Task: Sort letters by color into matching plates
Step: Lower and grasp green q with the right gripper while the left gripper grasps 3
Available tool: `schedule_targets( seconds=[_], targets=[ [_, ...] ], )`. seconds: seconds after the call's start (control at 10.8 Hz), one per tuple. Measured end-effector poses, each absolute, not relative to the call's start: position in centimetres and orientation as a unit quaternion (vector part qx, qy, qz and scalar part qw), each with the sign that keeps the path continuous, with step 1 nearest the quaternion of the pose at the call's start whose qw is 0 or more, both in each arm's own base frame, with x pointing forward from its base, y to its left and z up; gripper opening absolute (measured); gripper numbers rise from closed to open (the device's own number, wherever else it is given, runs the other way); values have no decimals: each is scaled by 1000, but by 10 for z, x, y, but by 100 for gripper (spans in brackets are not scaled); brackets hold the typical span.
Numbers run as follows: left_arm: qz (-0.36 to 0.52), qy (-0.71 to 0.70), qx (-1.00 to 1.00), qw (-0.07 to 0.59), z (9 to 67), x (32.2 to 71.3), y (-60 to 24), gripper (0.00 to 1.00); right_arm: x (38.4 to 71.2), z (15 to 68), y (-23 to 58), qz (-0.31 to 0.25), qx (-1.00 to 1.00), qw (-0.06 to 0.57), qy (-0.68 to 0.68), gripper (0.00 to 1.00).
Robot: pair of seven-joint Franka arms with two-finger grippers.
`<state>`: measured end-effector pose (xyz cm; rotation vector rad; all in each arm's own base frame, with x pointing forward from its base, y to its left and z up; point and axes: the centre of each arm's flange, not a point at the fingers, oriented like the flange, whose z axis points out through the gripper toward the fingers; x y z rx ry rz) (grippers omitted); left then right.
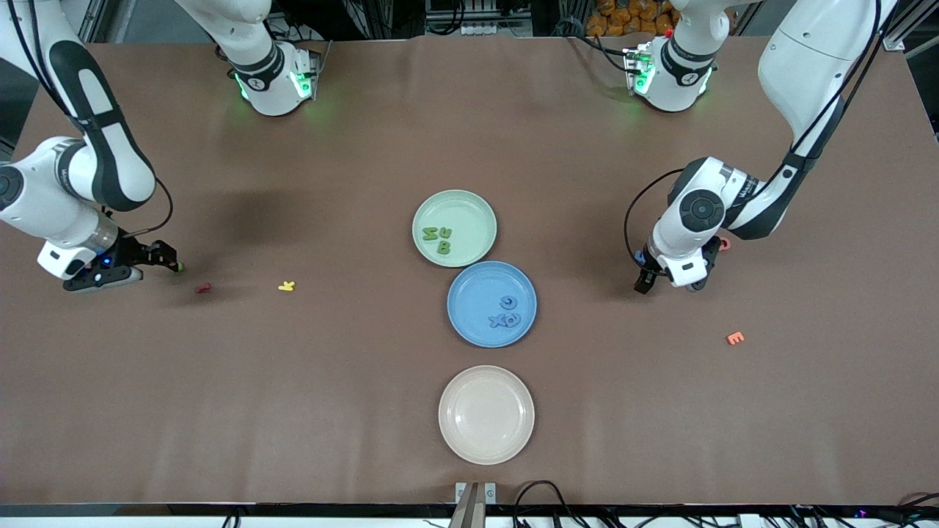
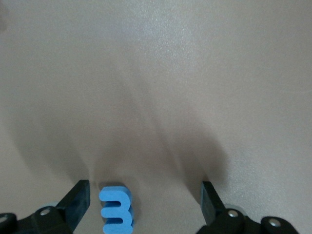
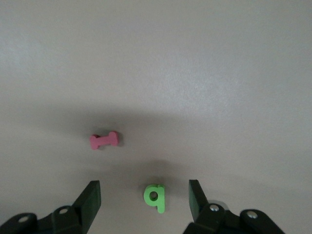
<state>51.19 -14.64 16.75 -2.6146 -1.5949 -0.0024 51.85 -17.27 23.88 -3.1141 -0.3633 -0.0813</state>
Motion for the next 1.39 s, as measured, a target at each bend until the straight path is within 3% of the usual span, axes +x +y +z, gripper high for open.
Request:
schedule_targets(
  seconds=[0.74, 0.83, 1.39],
  targets=[
    [2, -516, -856, 41, 166, 498, -151, 100, 494, 199, -192, -34, -992, -4, -123, 75],
    [1, -515, -856, 39, 166, 495, -151, 100, 492, 196, -193, -34, -992, -4, -122, 70],
    [-7, -518, -855, -11, 162, 482, -149, 100, 481, 183, -188, -31, -992, -2, -123, 61]
  ],
)
